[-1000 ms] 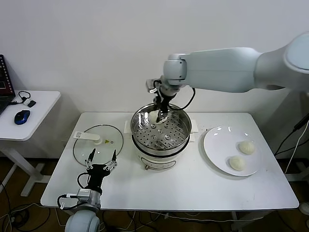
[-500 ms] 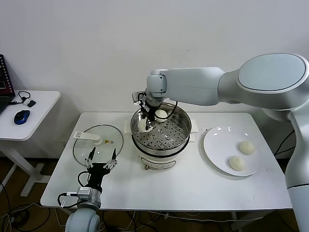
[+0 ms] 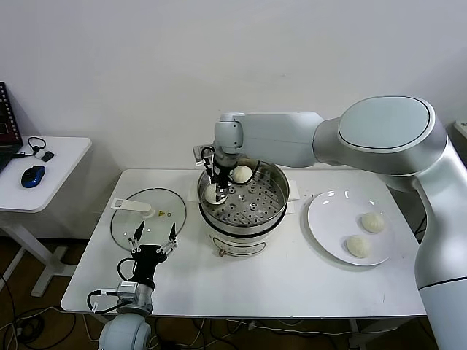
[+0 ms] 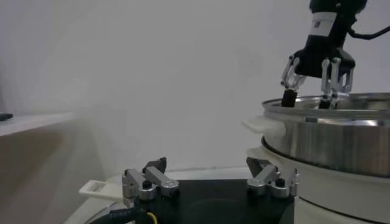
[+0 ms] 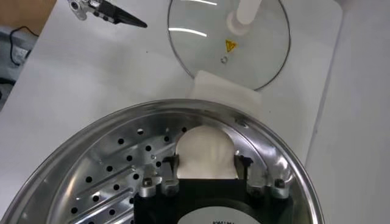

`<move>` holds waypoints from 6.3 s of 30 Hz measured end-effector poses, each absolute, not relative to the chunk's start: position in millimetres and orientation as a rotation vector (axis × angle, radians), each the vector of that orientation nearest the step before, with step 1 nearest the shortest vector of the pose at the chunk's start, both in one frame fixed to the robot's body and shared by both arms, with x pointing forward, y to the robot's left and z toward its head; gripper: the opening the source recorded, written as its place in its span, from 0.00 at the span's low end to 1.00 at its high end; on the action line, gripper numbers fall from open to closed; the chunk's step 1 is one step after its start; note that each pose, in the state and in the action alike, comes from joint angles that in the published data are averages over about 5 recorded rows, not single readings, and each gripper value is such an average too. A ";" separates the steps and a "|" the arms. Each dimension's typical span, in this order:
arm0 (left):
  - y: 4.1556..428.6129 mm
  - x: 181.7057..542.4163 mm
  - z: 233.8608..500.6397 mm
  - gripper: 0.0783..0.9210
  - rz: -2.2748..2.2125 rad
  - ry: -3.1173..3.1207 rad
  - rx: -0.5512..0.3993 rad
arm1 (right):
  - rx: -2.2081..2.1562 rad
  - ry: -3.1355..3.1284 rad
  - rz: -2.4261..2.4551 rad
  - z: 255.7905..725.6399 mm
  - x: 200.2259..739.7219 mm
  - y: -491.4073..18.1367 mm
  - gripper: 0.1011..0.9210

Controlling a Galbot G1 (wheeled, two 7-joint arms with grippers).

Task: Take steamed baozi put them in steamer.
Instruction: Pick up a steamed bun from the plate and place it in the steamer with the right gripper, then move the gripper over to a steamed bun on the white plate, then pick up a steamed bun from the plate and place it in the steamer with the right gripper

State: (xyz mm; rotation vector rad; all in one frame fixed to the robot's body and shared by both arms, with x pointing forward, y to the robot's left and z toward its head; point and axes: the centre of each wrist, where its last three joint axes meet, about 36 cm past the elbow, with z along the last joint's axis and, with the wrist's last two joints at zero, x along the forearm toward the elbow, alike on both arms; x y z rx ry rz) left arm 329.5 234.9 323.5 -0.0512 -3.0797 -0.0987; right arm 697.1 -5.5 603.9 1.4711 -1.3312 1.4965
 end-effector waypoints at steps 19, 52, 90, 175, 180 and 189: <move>233.9 324.3 330.4 0.88 -0.103 -3.086 -0.057 | 1.445 -1.326 1.486 662.7 687.9 -66.0 0.88; 224.6 315.2 316.8 0.88 -0.113 -3.049 -0.050 | 1.277 -1.293 1.294 603.4 620.7 -396.0 0.88; 225.8 307.6 310.9 0.88 -0.129 -3.030 -0.037 | 1.209 -1.274 1.218 474.0 607.7 -453.5 0.88; 229.7 310.8 324.1 0.88 -0.131 -3.062 -0.036 | 1.787 -0.794 2.194 720.8 619.1 -156.1 0.71; 230.4 310.1 321.8 0.88 -0.131 -3.057 -0.030 | 1.858 -0.684 2.246 697.7 617.8 -136.5 0.72; 229.5 309.8 319.2 0.88 -0.126 -3.052 -0.022 | 1.954 -0.548 2.304 661.8 624.6 -107.7 0.72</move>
